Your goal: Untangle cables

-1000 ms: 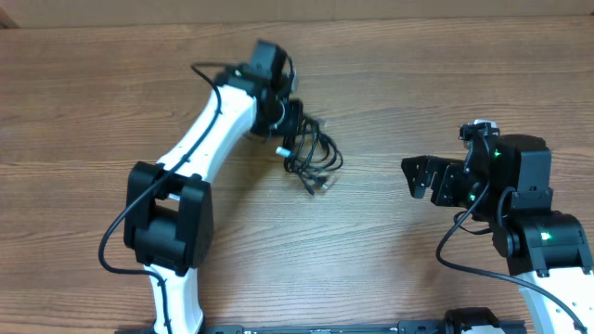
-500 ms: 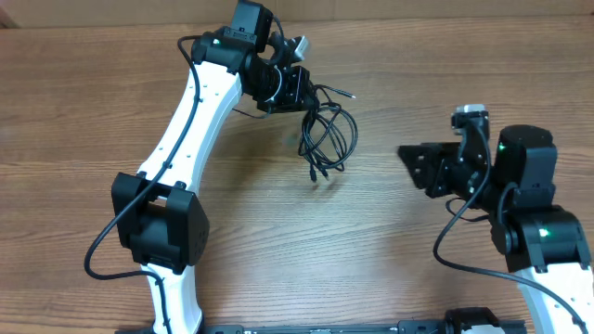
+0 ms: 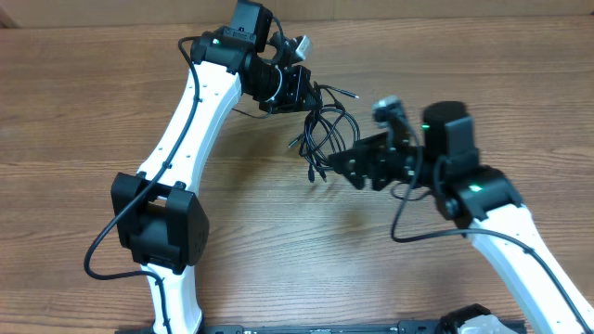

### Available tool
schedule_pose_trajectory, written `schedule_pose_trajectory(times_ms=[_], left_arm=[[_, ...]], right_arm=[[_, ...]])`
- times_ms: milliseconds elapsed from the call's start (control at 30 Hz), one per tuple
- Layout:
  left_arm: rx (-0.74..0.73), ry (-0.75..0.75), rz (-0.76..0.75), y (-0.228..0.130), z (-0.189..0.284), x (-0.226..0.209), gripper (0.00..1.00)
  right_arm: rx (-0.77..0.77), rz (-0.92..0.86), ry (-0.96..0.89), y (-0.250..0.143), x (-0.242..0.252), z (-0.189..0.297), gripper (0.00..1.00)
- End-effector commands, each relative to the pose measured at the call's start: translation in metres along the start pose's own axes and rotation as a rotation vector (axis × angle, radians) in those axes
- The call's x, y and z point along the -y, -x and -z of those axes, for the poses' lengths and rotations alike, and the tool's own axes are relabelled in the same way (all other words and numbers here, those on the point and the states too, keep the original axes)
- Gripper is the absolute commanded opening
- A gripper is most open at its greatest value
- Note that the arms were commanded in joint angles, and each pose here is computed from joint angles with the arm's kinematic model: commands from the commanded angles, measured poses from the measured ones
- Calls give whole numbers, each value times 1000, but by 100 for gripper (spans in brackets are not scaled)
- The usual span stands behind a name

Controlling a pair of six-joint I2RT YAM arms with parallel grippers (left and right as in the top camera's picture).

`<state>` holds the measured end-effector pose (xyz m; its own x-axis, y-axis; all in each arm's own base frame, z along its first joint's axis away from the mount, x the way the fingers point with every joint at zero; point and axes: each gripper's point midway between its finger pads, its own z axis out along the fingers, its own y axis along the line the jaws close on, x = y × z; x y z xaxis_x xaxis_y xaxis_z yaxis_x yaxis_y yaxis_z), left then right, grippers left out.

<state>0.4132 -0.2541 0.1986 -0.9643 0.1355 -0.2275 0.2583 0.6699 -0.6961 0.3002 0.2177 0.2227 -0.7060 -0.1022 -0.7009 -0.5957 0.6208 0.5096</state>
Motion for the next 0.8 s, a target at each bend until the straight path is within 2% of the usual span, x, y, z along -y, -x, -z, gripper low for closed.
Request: schedule_pose_trajectory(times_ms=[0, 333, 567, 667, 700, 733, 767], left_arm=[[10, -38, -48, 3, 6, 16, 4], [5, -35, -43, 2, 6, 15, 4], [-6, -38, -55, -2, 1, 21, 4], [-8, -39, -56, -2, 0, 22, 4], [-9, -39, -56, -3, 0, 21, 4], [-10, -39, -62, -3, 0, 21, 4], [-13, -37, -70, -4, 0, 21, 4]], right_arm=[[29, 11, 28, 13, -13, -10, 74], [131, 53, 22, 39, -17, -13, 72], [183, -35, -8, 52, -3, -35, 60], [178, -73, -6, 51, 4, -45, 60], [167, -79, -10, 48, 8, -49, 24], [163, -82, -11, 47, 9, -50, 4], [161, -83, -12, 47, 9, -51, 4]])
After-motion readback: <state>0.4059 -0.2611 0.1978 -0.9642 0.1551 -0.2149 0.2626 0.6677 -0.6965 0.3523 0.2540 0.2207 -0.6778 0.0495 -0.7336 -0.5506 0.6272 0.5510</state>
